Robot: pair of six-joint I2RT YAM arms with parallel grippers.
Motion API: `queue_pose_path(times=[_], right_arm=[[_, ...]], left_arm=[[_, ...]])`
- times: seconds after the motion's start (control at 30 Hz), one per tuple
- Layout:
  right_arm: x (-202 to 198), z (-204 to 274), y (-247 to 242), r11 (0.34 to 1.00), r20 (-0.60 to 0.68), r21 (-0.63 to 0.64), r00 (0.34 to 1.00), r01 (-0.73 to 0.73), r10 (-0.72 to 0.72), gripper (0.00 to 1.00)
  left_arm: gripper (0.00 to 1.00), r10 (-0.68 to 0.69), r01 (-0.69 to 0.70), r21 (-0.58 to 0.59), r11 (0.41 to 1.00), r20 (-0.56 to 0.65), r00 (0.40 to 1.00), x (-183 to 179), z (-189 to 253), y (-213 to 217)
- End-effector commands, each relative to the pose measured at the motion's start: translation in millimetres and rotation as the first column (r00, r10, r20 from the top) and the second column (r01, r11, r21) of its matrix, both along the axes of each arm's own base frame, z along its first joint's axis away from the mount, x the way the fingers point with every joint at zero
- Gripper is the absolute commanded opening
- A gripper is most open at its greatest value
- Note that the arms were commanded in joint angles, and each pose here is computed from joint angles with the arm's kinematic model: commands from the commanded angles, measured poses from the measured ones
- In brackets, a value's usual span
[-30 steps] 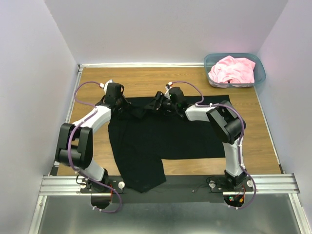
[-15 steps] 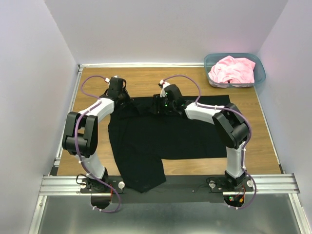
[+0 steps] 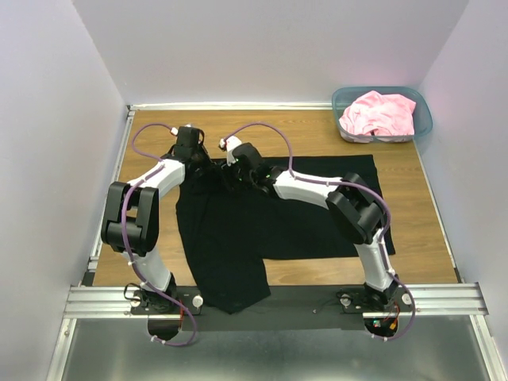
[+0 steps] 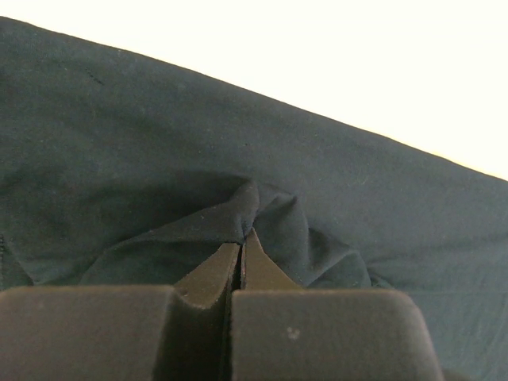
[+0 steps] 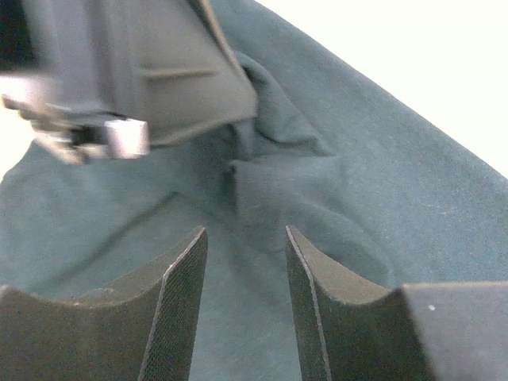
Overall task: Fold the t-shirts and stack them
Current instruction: Fold the tshirt
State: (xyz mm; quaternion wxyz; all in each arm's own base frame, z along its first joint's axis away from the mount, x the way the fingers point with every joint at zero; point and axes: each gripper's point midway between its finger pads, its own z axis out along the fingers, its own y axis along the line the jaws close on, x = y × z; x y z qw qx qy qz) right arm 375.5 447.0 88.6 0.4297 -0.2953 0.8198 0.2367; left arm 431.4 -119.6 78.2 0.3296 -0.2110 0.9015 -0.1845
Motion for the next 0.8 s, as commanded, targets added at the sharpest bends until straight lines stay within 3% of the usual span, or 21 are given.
queue_pose_path(times=[0.0, 0.5, 0.77], right_arm=[[5, -27, -3, 0.994, 0.017, -0.102, 0.999, 0.030, -0.029, 0.51], [14, -37, 4, 0.987, 0.040, -0.117, 0.994, 0.108, -0.104, 0.37], [8, -31, -13, 0.982, 0.060, -0.145, 0.992, 0.123, -0.115, 0.06]], left_arm=[[0.00, -0.021, 0.021, 0.000, 1.000, -0.018, 1.000, 0, -1, 2], [0.00, -0.022, 0.022, -0.003, 1.000, -0.014, 1.000, 1, 3, 2], [0.00, -0.024, 0.024, -0.003, 1.000, -0.024, 0.999, -11, 12, 4]])
